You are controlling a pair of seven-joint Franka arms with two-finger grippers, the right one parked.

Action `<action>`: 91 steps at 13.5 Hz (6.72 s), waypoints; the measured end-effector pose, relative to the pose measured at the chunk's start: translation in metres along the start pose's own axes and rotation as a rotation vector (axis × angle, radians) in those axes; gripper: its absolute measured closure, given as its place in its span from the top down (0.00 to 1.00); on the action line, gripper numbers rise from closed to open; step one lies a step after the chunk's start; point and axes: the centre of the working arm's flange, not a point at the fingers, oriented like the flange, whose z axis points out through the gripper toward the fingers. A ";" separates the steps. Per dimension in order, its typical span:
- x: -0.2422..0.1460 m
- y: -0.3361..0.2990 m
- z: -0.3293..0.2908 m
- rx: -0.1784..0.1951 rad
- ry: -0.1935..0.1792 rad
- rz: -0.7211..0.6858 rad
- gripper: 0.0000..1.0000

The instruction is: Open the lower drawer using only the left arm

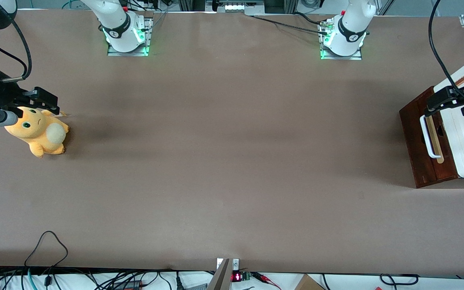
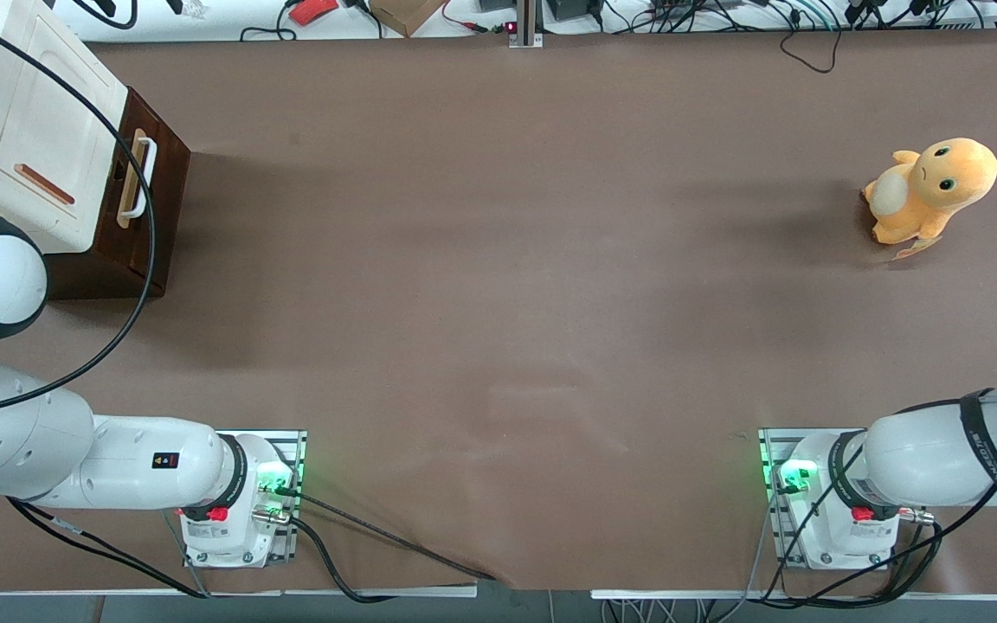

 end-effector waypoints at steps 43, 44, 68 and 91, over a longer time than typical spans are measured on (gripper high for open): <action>-0.019 0.029 0.236 0.717 -0.262 0.086 1.00; -0.021 0.043 0.259 0.780 -0.272 0.099 1.00; -0.050 0.027 0.415 1.309 -0.301 0.178 1.00; -0.056 0.013 0.456 1.491 -0.256 0.205 1.00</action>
